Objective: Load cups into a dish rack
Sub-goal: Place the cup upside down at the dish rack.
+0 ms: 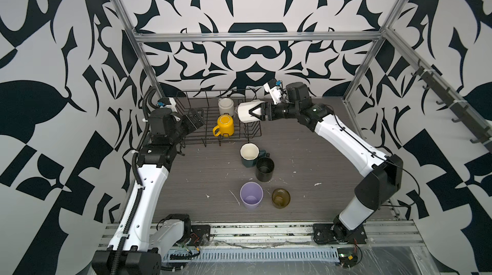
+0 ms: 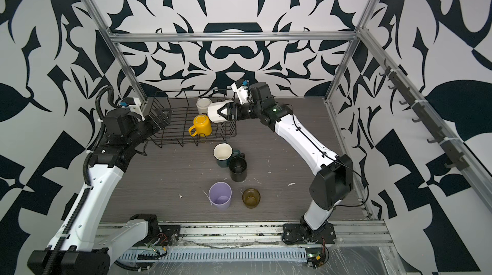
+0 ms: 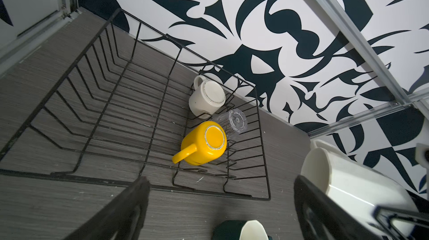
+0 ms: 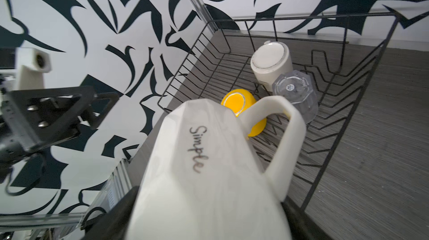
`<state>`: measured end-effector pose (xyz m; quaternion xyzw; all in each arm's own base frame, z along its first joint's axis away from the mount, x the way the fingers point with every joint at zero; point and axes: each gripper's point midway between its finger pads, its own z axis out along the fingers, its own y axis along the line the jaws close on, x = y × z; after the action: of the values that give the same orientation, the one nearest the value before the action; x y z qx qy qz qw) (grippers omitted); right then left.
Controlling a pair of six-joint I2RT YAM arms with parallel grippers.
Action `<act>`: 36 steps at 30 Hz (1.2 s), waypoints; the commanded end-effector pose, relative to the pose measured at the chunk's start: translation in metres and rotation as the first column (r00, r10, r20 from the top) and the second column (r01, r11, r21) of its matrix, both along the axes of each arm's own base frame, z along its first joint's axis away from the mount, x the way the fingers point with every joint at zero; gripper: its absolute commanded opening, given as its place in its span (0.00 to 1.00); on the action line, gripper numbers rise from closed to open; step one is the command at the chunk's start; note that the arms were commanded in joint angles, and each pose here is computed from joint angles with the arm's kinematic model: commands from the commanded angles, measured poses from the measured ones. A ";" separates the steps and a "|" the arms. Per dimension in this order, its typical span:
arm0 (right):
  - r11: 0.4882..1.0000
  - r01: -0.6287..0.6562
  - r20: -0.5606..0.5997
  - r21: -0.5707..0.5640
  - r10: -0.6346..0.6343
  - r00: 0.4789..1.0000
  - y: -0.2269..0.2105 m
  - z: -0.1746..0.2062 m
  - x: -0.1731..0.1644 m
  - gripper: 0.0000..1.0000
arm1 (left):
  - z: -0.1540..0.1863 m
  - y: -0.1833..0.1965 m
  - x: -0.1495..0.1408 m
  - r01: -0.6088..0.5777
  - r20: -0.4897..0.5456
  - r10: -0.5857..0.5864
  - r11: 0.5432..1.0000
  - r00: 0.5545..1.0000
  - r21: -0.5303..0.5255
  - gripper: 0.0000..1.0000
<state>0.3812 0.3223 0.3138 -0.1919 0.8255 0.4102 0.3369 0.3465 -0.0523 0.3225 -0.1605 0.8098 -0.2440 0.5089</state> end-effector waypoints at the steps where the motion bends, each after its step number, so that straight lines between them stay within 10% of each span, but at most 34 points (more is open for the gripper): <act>1: 1.000 0.016 0.169 0.004 -0.017 0.985 0.000 0.046 0.007 0.00 | -0.007 0.011 -0.009 -0.033 -0.011 0.034 0.998 0.999 0.058 0.99; 36: 0.883 0.107 0.236 -0.458 0.005 0.972 0.041 -0.034 0.063 0.00 | -0.017 0.036 -0.036 -0.120 0.020 0.118 0.981 0.993 0.155 0.99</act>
<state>0.4367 0.3584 0.2220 -0.2871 0.8912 0.1587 0.3133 0.3146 -0.0206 0.3185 -0.1635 0.8038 -0.1624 0.5484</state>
